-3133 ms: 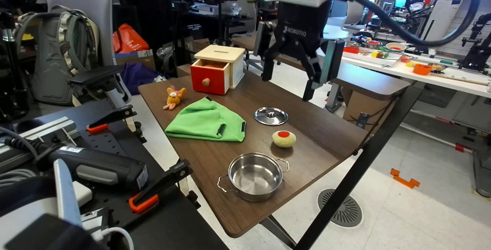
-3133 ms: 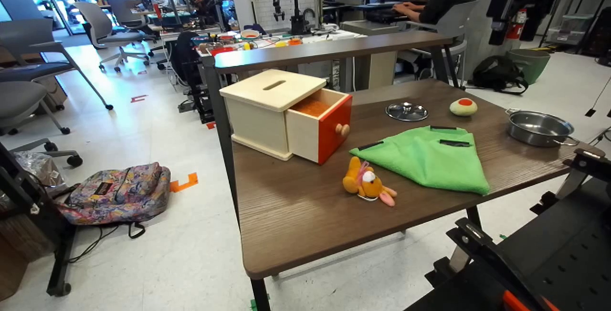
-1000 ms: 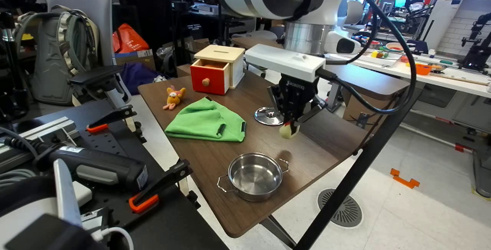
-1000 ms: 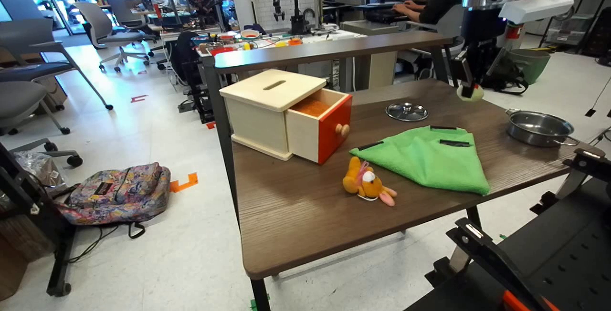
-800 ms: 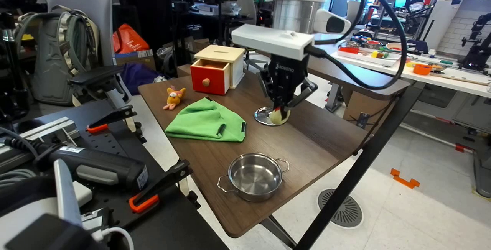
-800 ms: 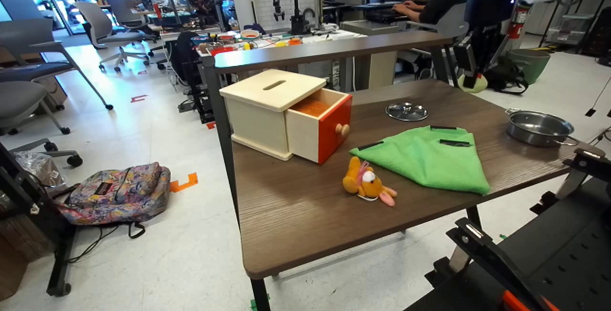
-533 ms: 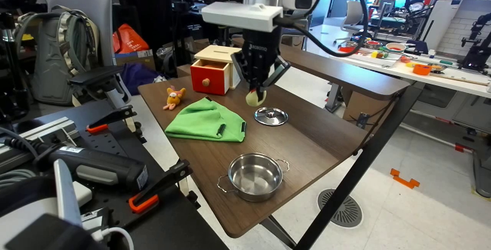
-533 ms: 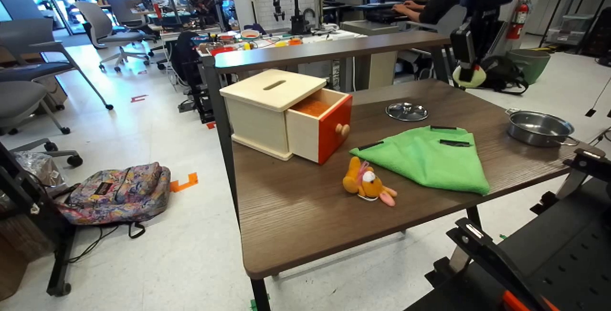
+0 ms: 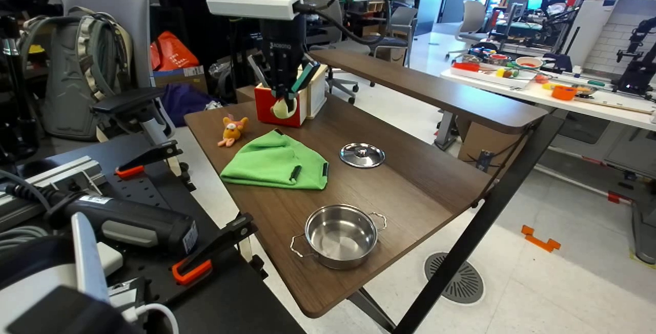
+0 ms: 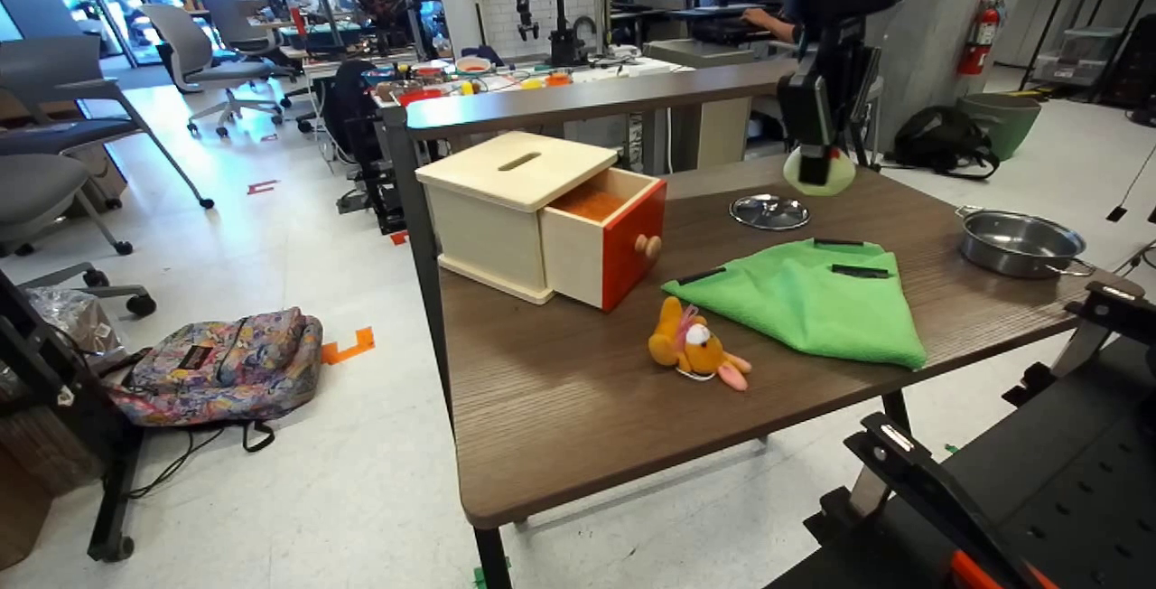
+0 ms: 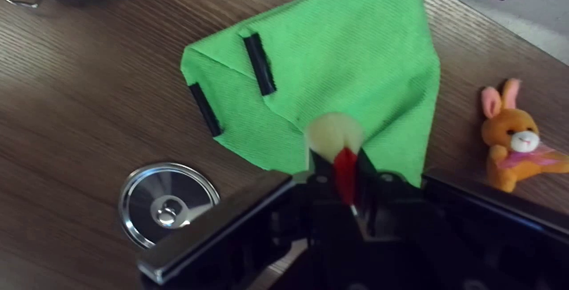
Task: Move the fluffy ball to the left
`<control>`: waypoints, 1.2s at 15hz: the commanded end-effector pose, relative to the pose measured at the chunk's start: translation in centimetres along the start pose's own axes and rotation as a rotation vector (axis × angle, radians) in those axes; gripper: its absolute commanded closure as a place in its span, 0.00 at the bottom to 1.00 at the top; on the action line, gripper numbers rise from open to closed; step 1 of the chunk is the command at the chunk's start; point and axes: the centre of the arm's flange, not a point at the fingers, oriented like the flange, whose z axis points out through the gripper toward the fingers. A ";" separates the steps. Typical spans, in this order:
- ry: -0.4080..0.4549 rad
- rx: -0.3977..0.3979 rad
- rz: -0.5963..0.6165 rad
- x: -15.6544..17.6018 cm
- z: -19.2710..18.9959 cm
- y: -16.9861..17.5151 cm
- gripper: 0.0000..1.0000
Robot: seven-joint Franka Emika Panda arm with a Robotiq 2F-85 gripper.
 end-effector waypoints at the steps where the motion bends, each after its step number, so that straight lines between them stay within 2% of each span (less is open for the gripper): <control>1: 0.029 -0.013 -0.030 2.3 -1.3 -1.8 0.96; 8: 0.117 0.001 -0.001 7.8 -3.3 0.4 0.96; 18: 0.125 0.001 0.027 12.4 2.7 3.3 0.96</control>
